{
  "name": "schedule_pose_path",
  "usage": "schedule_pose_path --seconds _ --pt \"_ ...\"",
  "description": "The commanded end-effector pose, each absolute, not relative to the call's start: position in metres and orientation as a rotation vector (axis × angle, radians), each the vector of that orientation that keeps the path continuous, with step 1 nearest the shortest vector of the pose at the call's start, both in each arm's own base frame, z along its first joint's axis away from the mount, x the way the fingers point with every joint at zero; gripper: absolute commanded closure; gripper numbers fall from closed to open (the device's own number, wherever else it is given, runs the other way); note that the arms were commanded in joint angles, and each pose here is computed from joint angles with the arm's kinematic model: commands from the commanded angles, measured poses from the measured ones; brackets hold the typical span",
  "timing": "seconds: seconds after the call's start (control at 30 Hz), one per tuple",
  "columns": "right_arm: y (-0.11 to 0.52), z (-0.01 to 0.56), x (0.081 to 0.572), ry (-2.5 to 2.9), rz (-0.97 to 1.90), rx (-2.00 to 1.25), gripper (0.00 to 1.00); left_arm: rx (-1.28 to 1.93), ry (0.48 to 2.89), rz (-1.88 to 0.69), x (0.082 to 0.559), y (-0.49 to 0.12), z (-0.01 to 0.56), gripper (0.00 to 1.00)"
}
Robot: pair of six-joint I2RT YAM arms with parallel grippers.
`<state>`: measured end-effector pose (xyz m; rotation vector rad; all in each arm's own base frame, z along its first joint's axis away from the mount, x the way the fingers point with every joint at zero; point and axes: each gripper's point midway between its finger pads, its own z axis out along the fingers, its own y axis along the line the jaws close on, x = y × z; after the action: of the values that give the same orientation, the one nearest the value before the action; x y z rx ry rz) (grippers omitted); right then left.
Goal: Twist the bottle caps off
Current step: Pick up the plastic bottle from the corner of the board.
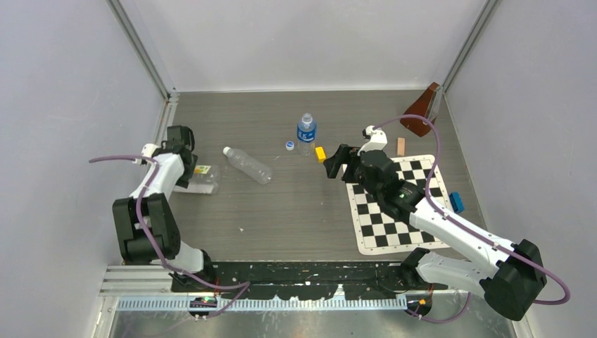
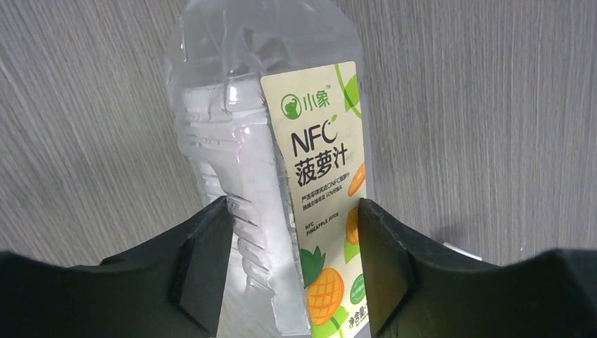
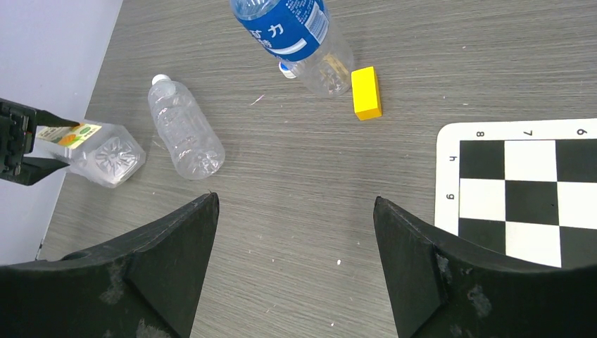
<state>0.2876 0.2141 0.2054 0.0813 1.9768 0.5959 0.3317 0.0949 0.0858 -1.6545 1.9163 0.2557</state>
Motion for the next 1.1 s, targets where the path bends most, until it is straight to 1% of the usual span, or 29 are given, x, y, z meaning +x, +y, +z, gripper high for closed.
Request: schedule_pose_path --seconds 0.0,0.13,0.2,0.33,0.53,0.67,0.83,0.9,1.07 --pt "0.218 0.218 0.291 1.942 0.624 0.091 0.14 -1.584 1.974 0.224 0.308 0.089 0.071 0.55" --pt "0.220 0.217 0.290 1.947 0.632 0.089 0.14 -1.551 1.987 0.162 0.296 0.080 0.062 0.68" --pt "0.221 0.216 0.290 1.950 0.632 0.086 0.14 -1.513 2.006 0.144 0.291 0.077 0.062 0.72" --pt "0.222 0.215 0.290 1.955 0.638 0.088 0.14 -1.408 2.032 0.083 0.286 0.070 0.070 0.75" --pt "0.224 0.214 0.290 1.959 0.652 0.097 0.14 -1.163 2.032 -0.146 0.291 0.043 0.093 0.77" --pt "0.227 0.214 0.290 1.962 0.662 0.094 0.14 -1.089 2.078 -0.205 0.282 0.030 0.095 0.86" --pt "0.230 0.213 0.291 1.971 0.668 0.084 0.14 -0.968 2.119 -0.293 0.281 0.014 0.101 0.88" --pt "0.231 0.213 0.291 1.972 0.673 0.081 0.14 -0.878 2.136 -0.364 0.285 0.003 0.109 0.96" --pt "0.237 0.210 0.293 1.982 0.688 0.072 0.14 -0.752 2.134 -0.479 0.293 -0.015 0.123 0.97"
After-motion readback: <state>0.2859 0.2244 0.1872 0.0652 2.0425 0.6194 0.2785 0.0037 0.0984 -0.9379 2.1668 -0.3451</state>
